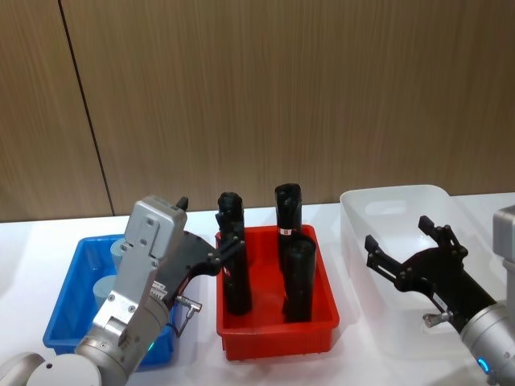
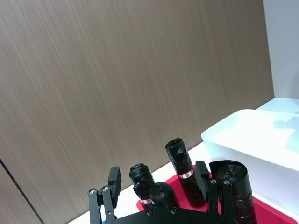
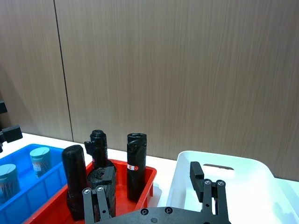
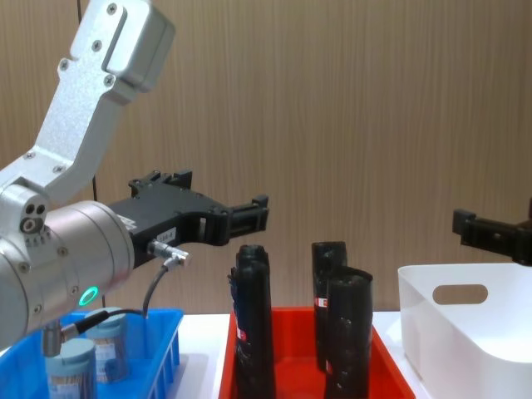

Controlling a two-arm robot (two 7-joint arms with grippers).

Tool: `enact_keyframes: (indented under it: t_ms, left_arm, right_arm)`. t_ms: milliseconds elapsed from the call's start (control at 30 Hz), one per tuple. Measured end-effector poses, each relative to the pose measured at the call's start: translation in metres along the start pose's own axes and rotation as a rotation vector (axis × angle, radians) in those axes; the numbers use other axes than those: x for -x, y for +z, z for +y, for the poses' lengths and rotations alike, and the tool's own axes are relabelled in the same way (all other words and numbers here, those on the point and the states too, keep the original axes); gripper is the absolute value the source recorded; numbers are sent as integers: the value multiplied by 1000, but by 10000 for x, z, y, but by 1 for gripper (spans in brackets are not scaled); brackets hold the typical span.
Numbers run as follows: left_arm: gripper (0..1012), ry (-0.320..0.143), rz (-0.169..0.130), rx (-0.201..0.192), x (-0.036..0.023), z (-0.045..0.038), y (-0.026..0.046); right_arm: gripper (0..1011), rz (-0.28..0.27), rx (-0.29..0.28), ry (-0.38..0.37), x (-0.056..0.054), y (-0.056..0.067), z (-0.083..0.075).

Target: Pick the cotton swabs from the blue box and place them into the white box.

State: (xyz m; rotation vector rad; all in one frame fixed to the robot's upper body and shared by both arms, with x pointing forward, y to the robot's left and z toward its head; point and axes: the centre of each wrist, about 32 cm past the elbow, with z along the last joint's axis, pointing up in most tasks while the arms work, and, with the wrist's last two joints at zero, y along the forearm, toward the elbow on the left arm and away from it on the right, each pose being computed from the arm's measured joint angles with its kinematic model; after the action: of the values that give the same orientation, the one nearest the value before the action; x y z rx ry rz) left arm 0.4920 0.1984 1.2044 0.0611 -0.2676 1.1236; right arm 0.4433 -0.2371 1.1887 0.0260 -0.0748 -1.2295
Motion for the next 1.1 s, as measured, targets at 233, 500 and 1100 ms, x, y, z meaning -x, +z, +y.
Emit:
enact_keyframes:
  t_ms: [233, 500, 1100]
  left_arm:
    - [1004, 0, 0, 0, 0, 0, 0]
    - [1004, 3, 0, -6, -24, 9, -7]
    - [1004, 116, 57, -111, -202, 208, -64]
  right_arm:
    - [1002, 0, 0, 0, 0, 0, 0]
    - [1001, 0, 0, 0, 0, 0, 0]
    - [1001, 0, 0, 0, 0, 0, 0]
